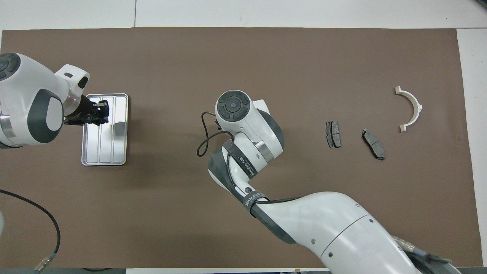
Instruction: Place bearing gear from tray to pile
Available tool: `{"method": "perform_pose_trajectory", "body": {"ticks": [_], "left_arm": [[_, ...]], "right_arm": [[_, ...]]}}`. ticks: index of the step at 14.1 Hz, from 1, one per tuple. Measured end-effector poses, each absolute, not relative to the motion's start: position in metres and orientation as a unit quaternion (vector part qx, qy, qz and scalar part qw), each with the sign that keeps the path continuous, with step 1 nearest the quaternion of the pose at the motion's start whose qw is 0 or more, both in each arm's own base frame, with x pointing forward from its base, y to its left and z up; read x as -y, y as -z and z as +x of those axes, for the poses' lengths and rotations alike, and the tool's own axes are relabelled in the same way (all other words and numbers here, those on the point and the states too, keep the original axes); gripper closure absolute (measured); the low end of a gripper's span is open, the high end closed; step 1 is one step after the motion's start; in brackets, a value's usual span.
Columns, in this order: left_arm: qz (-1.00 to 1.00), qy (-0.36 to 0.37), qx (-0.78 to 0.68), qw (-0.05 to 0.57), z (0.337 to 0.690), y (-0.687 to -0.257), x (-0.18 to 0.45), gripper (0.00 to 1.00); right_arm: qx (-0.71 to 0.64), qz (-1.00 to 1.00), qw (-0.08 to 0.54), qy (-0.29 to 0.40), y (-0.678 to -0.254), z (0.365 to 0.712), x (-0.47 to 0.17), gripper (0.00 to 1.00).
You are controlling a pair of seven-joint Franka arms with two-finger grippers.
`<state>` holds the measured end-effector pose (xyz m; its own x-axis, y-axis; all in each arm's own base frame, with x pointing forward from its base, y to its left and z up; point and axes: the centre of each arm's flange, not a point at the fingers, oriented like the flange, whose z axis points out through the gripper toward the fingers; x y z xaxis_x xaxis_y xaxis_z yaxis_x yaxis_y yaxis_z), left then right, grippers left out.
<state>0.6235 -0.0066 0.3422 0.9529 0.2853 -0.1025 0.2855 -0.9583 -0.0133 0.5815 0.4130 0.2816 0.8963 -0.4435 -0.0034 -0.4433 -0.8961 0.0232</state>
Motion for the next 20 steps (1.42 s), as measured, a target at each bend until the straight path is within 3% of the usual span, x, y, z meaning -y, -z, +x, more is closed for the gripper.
{"method": "perform_pose_trajectory", "body": {"ticks": [2, 3, 6, 8, 15, 20], "left_arm": [[0.987, 0.052, -0.153, 0.001, 0.622, -0.348, 0.008, 0.76], [0.986, 0.052, -0.159, 0.001, 0.622, -0.35, 0.011, 0.76], [0.984, 0.049, -0.172, 0.001, 0.623, -0.357, 0.026, 0.76], [0.983, 0.049, -0.176, 0.001, 0.625, -0.364, 0.037, 0.76], [0.98, 0.042, -0.194, 0.0, 0.628, -0.377, 0.065, 0.76], [0.977, 0.04, -0.21, -0.001, 0.628, -0.379, 0.079, 0.76]], "right_arm": [[0.227, 0.974, 0.008, 0.002, -0.287, 0.581, -0.414, 0.45], [0.227, 0.974, 0.008, 0.002, -0.287, 0.581, -0.415, 0.5], [0.227, 0.974, 0.007, 0.002, -0.287, 0.581, -0.415, 0.51], [0.226, 0.974, 0.005, 0.001, -0.288, 0.581, -0.416, 0.65], [0.23, 0.973, 0.012, 0.004, -0.293, 0.587, -0.408, 0.65], [0.191, 0.981, 0.016, 0.005, -0.352, 0.625, -0.346, 0.65]]}}
